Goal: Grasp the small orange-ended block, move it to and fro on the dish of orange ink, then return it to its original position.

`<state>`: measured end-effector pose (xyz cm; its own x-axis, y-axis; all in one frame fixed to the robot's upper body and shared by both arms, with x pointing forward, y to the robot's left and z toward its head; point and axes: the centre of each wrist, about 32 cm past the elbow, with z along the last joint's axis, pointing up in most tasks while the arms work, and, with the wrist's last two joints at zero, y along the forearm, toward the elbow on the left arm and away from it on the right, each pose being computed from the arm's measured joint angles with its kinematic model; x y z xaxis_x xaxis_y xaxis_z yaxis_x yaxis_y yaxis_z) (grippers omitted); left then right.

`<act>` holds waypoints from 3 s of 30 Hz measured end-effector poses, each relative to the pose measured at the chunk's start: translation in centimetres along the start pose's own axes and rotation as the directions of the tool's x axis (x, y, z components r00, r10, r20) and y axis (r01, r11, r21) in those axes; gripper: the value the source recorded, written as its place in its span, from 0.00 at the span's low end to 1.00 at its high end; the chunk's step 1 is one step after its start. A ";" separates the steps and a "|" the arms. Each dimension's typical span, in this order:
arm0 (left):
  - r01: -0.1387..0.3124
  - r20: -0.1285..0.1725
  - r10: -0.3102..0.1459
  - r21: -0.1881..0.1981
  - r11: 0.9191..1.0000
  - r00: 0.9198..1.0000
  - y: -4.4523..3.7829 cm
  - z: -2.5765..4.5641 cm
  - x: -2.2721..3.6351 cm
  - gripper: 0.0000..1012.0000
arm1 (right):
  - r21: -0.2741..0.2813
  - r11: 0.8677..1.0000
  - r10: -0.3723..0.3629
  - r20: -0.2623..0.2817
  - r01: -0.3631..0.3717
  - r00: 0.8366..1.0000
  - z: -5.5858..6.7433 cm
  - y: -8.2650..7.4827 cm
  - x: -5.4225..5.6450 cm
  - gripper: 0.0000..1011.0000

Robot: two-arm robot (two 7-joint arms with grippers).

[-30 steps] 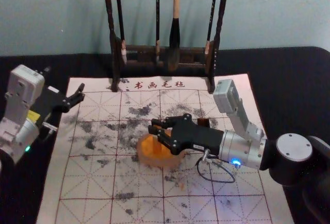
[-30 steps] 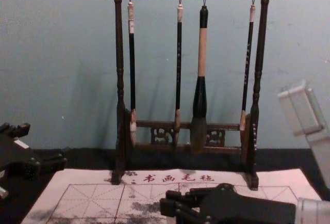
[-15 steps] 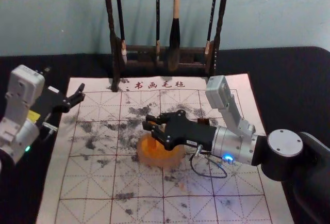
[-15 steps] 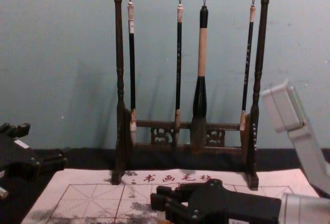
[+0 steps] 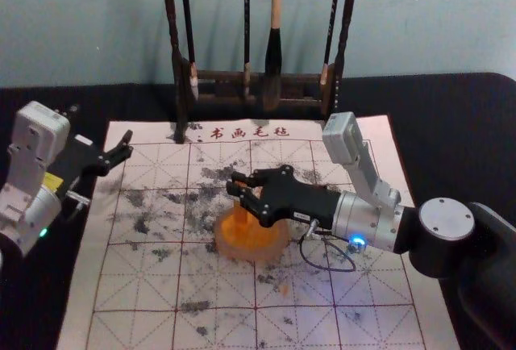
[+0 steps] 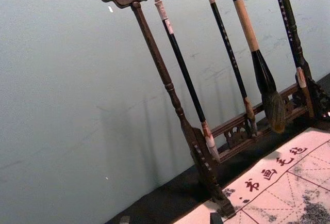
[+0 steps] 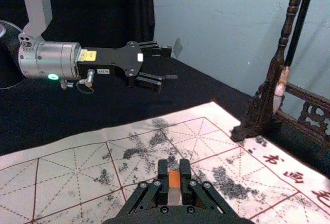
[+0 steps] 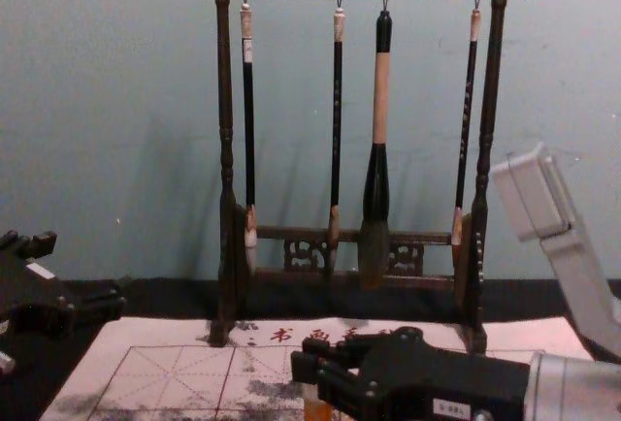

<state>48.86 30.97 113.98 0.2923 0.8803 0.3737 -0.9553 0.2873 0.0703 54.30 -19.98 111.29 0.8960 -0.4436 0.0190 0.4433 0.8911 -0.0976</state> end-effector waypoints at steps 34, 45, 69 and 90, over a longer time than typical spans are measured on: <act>0.000 0.000 0.000 0.000 1.000 1.000 0.00 0.00 0.00 0.99 | 0.016 1.000 -0.012 0.013 0.012 1.000 0.8 -1.7 0.4 0.13; 0.000 0.000 0.000 0.000 1.000 1.000 0.00 0.00 0.00 0.99 | 0.054 0.997 -0.051 0.054 0.048 0.997 3.3 -3.9 -0.5 0.13; 0.000 0.000 0.000 0.000 1.000 1.000 0.00 0.00 0.00 0.99 | 0.068 0.938 -0.335 -0.062 0.339 0.940 3.9 -8.8 -4.1 0.13; 0.000 0.000 0.000 0.000 1.000 1.000 0.00 0.00 0.00 0.99 | 0.058 0.911 -0.399 -0.116 0.408 0.909 2.2 -9.0 -5.3 0.13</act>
<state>48.86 30.97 113.98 0.2923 0.8803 0.3737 -0.9552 0.2874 0.0703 45.61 -25.44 114.27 0.6347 -0.7705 -0.0590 0.7707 0.6367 -0.0238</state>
